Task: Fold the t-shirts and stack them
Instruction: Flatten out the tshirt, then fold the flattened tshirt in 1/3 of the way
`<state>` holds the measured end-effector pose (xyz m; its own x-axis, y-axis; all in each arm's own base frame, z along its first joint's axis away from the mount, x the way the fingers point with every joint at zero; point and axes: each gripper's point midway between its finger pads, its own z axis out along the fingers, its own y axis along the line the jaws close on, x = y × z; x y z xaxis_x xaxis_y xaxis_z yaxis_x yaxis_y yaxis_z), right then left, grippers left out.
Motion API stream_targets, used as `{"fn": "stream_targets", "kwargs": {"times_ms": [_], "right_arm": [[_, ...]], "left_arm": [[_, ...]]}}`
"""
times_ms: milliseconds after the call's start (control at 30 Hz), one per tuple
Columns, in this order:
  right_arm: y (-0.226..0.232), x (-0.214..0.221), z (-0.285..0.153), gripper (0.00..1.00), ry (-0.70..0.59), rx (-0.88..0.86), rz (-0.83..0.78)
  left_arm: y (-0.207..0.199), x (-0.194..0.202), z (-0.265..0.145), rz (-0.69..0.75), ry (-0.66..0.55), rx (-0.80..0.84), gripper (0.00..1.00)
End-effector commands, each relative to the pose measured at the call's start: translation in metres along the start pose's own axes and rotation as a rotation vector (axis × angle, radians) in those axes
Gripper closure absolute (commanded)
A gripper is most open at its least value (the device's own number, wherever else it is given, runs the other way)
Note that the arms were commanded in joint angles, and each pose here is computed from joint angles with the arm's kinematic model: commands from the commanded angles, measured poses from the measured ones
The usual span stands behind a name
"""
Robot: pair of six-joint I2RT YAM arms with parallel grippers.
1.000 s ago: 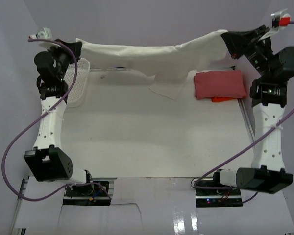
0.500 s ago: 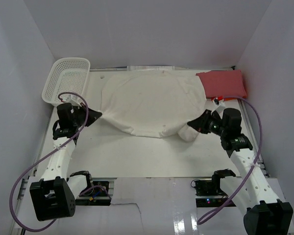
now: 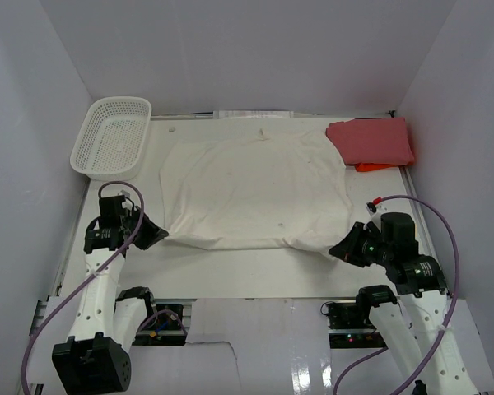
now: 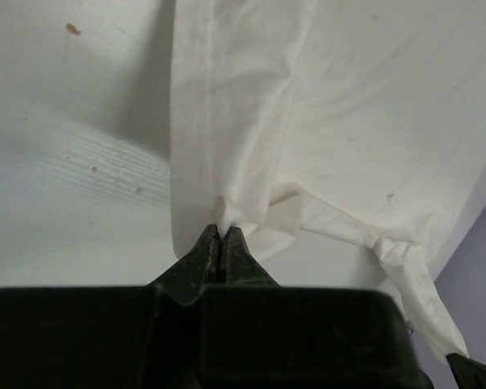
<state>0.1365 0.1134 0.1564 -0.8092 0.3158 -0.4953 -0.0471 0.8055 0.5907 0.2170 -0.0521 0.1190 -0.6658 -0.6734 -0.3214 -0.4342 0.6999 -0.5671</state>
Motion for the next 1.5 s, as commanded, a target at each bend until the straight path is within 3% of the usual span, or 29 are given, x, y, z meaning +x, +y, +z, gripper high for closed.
{"fn": "stream_targets", "kwargs": {"times_ms": [0,167,300,533,733,1167,1467], "right_arm": [[-0.018,0.033,-0.010,0.92,0.128,0.075,-0.011],[-0.015,0.011,-0.029,0.92,0.035,0.114,-0.091],[-0.010,-0.012,-0.051,0.92,-0.051,0.176,-0.119],[-0.030,0.002,-0.037,0.92,0.023,0.230,-0.107],[-0.032,-0.012,-0.026,0.92,0.022,0.256,-0.121],[-0.033,-0.090,0.000,0.92,-0.043,0.374,-0.183],[-0.016,-0.143,0.018,0.92,-0.073,0.374,-0.223]], "left_arm": [[0.016,0.001,-0.012,-0.005,-0.018,-0.097,1.00],[0.029,-0.017,-0.019,0.035,-0.035,-0.236,1.00],[0.029,-0.012,-0.021,0.024,-0.015,-0.233,1.00],[0.044,0.005,-0.010,0.007,0.060,-0.268,1.00],[0.041,0.006,-0.006,-0.021,0.074,-0.255,1.00],[0.037,-0.049,0.006,0.031,-0.027,-0.343,1.00],[0.038,-0.058,0.044,0.054,0.051,-0.344,1.00]]}}
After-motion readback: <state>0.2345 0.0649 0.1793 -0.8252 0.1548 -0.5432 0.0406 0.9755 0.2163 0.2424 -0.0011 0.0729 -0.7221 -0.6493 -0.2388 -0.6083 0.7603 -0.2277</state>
